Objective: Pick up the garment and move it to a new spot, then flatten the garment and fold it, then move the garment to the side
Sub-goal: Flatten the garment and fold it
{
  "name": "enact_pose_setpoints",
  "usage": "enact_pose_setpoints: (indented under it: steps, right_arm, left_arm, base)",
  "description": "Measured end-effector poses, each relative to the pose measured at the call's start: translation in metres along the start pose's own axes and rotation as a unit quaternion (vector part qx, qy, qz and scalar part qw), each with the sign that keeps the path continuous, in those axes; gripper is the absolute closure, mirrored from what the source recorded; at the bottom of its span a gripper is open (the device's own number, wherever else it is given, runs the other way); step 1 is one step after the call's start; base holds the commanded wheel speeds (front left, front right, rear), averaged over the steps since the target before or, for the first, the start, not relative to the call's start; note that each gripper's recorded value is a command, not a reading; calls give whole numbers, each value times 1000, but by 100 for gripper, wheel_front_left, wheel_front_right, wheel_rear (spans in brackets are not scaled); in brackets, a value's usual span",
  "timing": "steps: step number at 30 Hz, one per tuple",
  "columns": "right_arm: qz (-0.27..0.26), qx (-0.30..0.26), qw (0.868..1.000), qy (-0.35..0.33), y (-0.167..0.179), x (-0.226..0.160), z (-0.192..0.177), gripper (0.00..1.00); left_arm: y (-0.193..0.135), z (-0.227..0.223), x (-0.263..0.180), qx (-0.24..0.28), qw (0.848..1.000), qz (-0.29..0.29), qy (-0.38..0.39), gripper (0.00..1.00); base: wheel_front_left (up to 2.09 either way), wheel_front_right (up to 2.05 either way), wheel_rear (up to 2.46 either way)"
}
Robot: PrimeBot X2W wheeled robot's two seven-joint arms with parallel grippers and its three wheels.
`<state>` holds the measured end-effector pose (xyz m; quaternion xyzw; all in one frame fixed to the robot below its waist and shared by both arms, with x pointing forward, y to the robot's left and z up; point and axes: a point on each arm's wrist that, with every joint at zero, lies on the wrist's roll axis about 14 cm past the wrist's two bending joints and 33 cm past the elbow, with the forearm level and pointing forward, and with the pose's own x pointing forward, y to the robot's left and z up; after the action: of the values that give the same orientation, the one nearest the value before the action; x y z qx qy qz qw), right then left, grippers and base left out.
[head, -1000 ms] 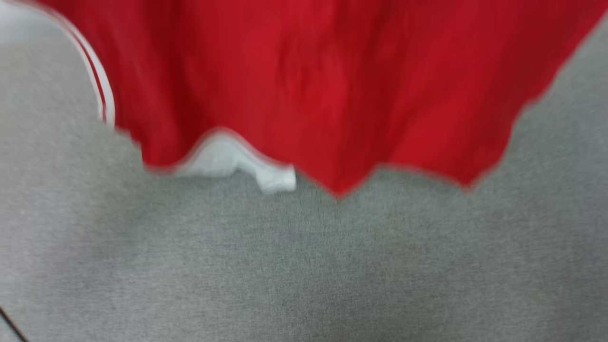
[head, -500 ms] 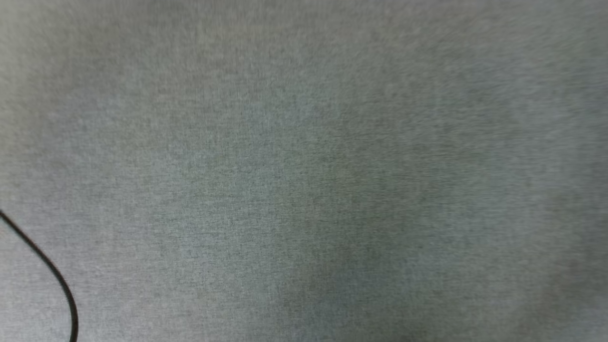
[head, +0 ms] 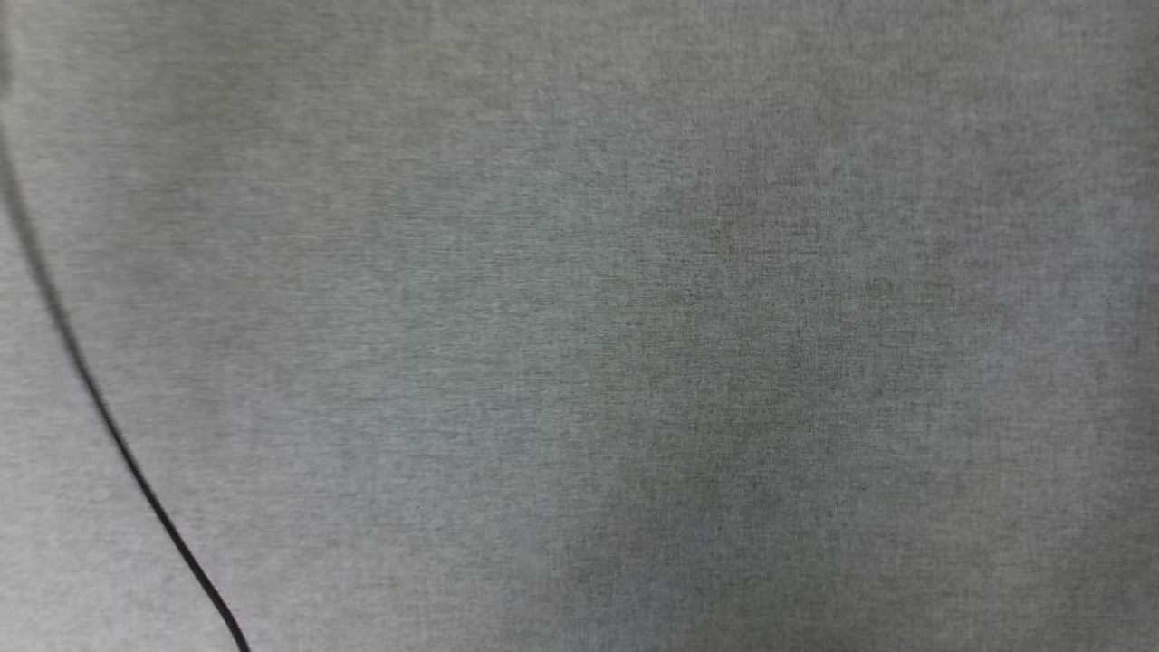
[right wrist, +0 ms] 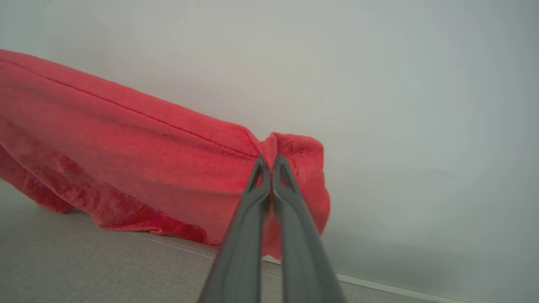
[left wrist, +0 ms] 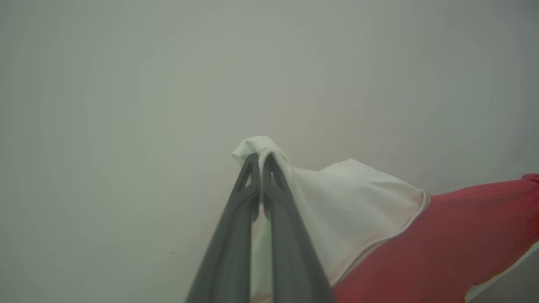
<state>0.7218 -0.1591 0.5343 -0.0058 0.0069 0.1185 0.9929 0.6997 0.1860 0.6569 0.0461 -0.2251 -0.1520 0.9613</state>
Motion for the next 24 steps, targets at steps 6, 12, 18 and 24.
enact_pose_setpoints:
  steps: [6, 12, 18, 24]
  right_arm:
    - [24, -11, 998, 57, 16, -33, -46, 100]
    - [47, -9, 993, 109, 31, -83, -77, 100]
    - [56, 16, 987, 153, 40, -139, -94, 100]
    - [60, 54, 979, 189, 48, -193, -102, 100]
  left_arm:
    - [-38, -45, -63, -48, 996, -16, 76, 100]
    - [-60, -50, -133, -84, 989, -6, 122, 100]
    - [-89, -57, -217, -106, 975, -9, 194, 100]
    - [-118, -47, -287, -151, 957, -2, 249, 100]
  base:
    - [0, 0, 0]
    - [0, 0, 0]
    - [0, 0, 0]
    - [0, 0, 0]
